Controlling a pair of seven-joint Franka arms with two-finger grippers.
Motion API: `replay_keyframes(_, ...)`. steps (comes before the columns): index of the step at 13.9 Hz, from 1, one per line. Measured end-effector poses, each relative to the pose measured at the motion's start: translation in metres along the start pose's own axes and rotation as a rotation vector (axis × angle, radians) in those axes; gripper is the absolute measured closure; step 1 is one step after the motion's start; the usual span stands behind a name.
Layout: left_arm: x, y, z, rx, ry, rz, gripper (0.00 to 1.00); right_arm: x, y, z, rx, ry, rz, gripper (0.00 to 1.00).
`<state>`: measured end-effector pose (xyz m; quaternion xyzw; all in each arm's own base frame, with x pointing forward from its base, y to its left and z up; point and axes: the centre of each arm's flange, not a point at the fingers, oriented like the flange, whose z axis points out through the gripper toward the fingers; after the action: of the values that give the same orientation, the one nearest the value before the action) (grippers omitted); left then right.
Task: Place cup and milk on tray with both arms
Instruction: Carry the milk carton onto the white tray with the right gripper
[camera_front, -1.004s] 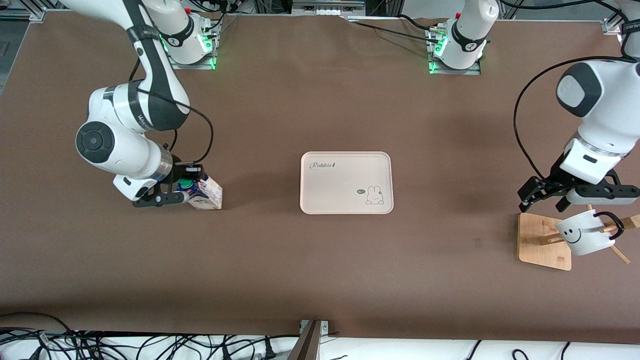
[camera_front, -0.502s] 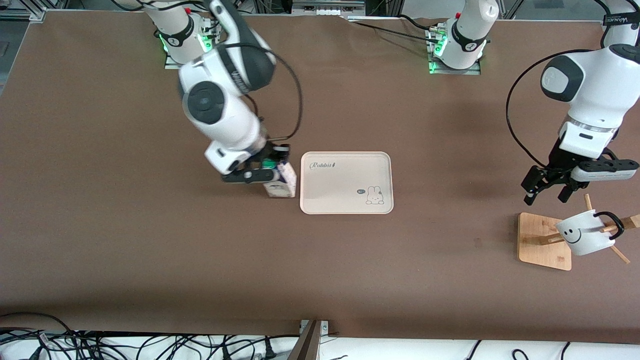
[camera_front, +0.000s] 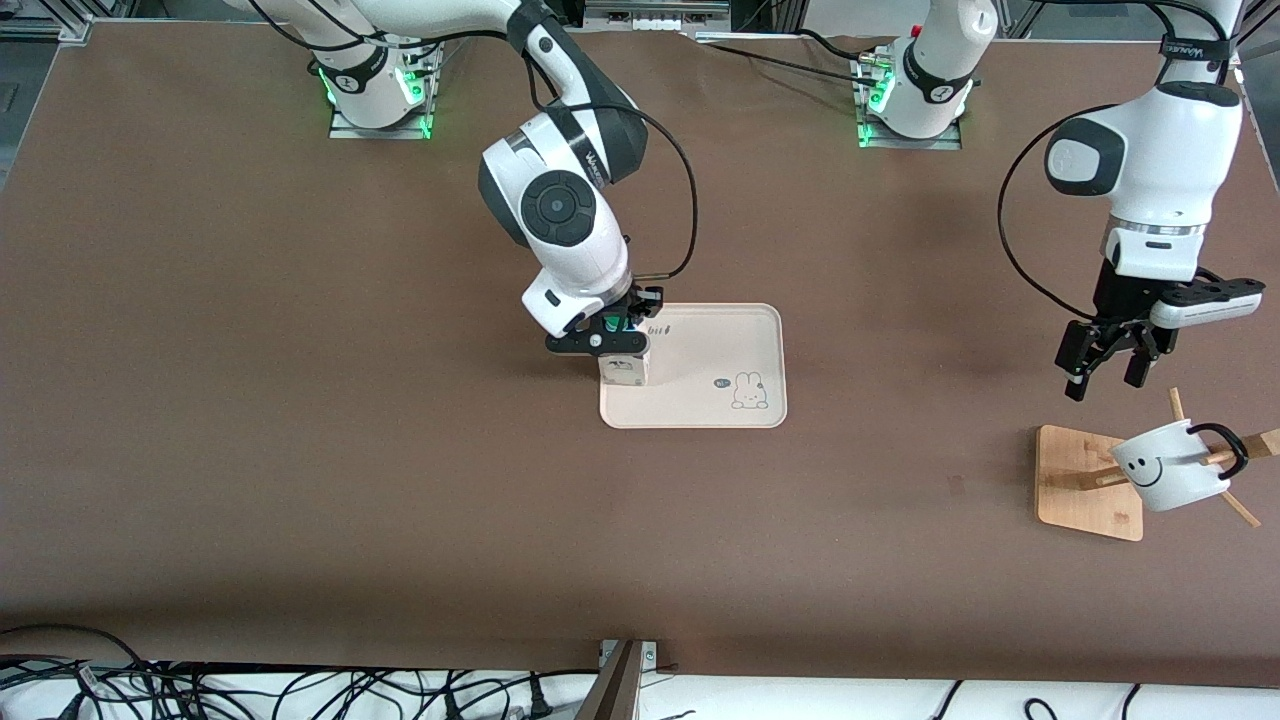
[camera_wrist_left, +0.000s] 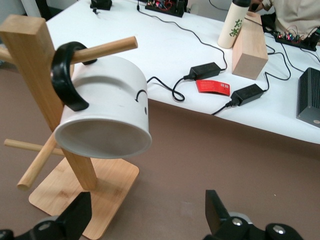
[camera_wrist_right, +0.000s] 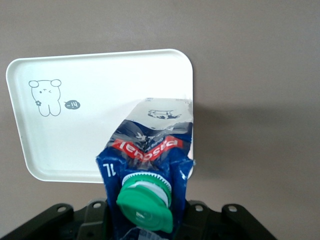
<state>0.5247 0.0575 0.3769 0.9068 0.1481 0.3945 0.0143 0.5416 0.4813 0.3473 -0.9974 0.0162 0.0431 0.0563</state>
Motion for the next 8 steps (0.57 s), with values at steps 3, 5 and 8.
replay_keyframes(3, -0.003, 0.0, 0.003, 0.012, 0.089, 0.011, 0.0, 0.0, -0.005, 0.005, 0.011, 0.016, 0.003, 0.63)
replay_keyframes(5, -0.005, 0.003, 0.011, 0.017, 0.109, 0.018, 0.0, -0.002, -0.01, 0.014, 0.014, 0.02, 0.0, 0.63)
replay_keyframes(8, -0.002, 0.006, 0.027, 0.02, 0.11, 0.006, 0.0, -0.003, -0.013, 0.023, 0.013, 0.025, 0.001, 0.49)
